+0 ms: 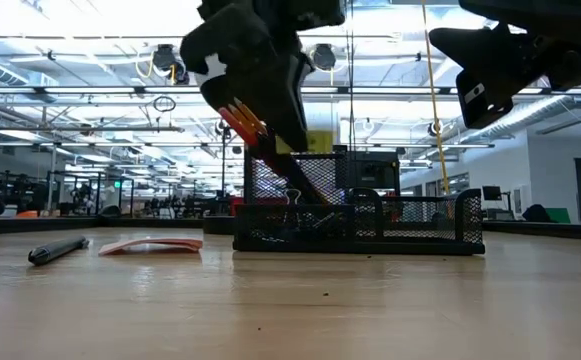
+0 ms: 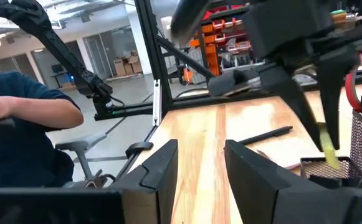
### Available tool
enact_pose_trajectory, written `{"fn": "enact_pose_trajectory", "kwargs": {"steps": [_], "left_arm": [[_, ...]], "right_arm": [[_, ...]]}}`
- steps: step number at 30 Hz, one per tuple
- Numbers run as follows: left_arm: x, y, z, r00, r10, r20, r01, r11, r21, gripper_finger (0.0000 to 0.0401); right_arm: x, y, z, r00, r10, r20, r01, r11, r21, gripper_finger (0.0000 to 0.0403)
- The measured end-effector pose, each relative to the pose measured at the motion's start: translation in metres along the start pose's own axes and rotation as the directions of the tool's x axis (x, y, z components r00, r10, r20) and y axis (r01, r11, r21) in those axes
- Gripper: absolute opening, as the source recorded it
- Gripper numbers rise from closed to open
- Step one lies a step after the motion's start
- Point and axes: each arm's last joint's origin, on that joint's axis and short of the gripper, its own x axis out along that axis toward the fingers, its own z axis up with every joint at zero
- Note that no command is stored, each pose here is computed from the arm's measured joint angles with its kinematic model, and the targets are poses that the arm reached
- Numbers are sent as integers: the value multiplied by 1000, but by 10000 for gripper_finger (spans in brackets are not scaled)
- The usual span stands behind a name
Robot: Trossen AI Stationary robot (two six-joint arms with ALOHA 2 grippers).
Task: Pick and place office supplies into organizer
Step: Put the eraser into the desk organizer
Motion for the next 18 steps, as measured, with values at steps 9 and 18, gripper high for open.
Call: {"fn": "enact_pose_trajectory", "kwargs": {"steps": [9, 18], "left_arm": [[22, 8, -13, 999, -51, -5, 50, 997, -53, 59], [36, 10, -29, 998, -27, -48, 22, 996, -91, 142]], "right_arm": [[0, 0, -2, 1000, -3, -15, 3, 1000, -7, 128], [0, -1, -3, 999, -8, -33, 7, 1000, -16, 128]]}}
